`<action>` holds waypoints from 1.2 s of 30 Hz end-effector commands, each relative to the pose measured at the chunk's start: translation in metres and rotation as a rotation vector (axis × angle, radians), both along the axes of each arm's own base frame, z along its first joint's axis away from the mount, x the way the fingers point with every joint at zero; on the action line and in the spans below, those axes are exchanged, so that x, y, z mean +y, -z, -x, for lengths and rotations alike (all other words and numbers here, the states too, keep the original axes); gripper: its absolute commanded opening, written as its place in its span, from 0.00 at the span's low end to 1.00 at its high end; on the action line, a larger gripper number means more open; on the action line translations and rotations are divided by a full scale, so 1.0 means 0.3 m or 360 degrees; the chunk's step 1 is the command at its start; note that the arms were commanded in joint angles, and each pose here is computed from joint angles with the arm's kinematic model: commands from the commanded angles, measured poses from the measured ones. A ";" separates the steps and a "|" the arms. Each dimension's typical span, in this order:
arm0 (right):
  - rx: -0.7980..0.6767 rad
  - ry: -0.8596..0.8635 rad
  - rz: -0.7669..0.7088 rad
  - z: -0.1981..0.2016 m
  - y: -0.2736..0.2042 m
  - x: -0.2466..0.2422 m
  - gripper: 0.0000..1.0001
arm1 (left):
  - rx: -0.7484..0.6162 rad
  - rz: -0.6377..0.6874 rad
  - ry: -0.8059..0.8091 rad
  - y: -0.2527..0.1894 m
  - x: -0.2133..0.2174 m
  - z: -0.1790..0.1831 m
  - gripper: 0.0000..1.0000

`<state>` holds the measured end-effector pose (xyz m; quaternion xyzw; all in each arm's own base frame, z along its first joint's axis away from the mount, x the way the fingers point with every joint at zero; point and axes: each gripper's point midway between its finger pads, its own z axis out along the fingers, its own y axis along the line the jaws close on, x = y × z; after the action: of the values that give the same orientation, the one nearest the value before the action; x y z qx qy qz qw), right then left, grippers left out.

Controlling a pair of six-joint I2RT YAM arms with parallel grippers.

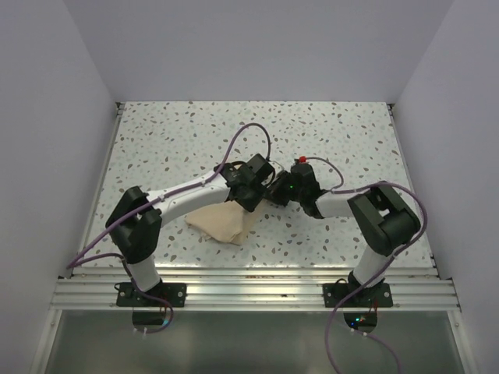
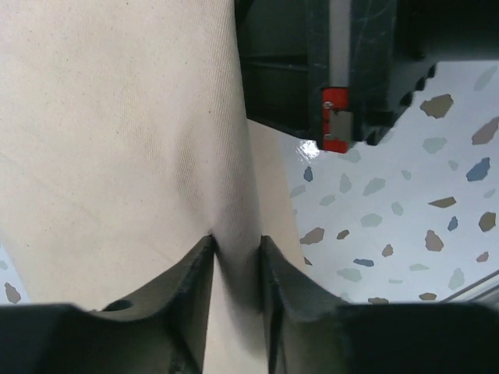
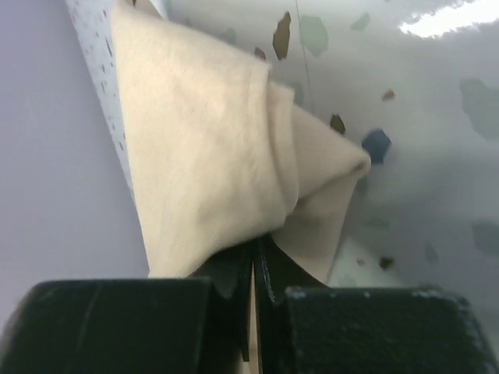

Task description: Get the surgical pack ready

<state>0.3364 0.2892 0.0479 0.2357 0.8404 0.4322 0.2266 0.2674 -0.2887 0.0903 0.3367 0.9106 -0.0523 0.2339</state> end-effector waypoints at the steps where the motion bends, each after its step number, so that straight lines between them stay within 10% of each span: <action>1: 0.0144 -0.0218 0.0273 0.170 0.035 -0.096 0.03 | 0.0024 0.0146 0.0042 -0.074 -0.034 0.051 0.38; 10: -0.0036 -0.0235 0.0321 0.155 -0.195 -0.229 0.06 | 0.0006 0.0349 -0.0031 -0.205 -0.008 0.053 0.48; 18: -0.0207 -0.0554 -0.0031 -0.035 -0.369 -0.024 0.04 | 0.0157 0.0674 -0.0006 -0.183 -0.006 0.050 0.13; 36: 0.0160 -0.0702 -0.0227 0.114 0.049 0.001 0.03 | 0.0544 0.0675 0.0010 0.140 0.053 0.252 0.00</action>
<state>0.3053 0.2920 0.0495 0.0899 0.8507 0.5146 0.0581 0.1945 -0.2758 0.0558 0.2720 0.9040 -0.2969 0.1437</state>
